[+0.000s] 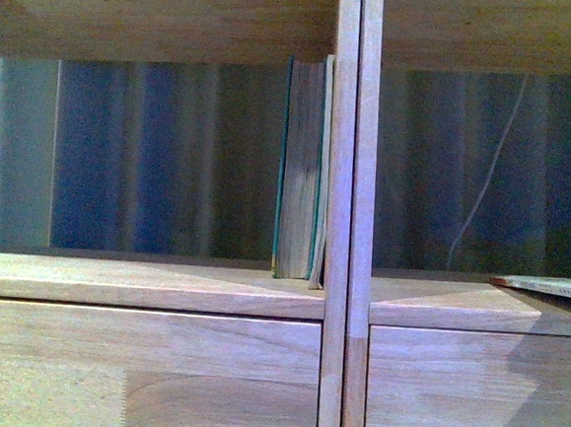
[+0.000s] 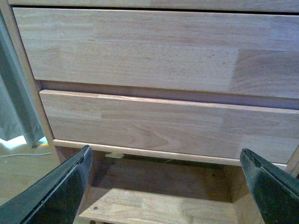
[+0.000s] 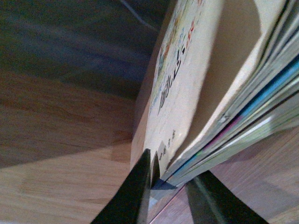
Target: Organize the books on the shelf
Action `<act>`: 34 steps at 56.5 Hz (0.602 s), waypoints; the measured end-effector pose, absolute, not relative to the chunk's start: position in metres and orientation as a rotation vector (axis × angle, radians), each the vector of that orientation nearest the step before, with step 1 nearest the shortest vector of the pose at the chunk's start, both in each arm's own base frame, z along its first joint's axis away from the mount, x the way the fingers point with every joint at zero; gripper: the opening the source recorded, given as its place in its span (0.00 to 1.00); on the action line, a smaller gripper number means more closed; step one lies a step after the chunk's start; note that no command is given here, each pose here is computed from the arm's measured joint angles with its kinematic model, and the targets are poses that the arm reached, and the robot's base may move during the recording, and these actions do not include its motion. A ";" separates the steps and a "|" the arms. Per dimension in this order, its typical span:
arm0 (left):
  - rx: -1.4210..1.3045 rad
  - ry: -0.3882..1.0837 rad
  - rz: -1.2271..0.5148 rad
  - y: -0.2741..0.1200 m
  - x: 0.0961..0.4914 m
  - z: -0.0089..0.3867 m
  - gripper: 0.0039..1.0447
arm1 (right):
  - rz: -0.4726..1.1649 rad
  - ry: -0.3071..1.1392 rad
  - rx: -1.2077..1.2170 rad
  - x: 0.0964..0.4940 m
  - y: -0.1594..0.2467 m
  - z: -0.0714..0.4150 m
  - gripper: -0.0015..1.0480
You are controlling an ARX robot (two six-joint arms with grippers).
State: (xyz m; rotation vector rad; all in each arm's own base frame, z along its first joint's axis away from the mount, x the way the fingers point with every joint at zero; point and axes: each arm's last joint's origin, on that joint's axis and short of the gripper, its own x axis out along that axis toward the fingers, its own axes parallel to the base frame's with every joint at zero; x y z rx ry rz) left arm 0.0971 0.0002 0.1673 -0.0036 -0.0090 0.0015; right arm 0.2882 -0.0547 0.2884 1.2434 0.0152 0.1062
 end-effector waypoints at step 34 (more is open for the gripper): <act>-0.053 0.046 -0.433 0.014 0.109 0.180 0.93 | 0.449 -0.111 1.076 0.222 -0.043 0.329 0.07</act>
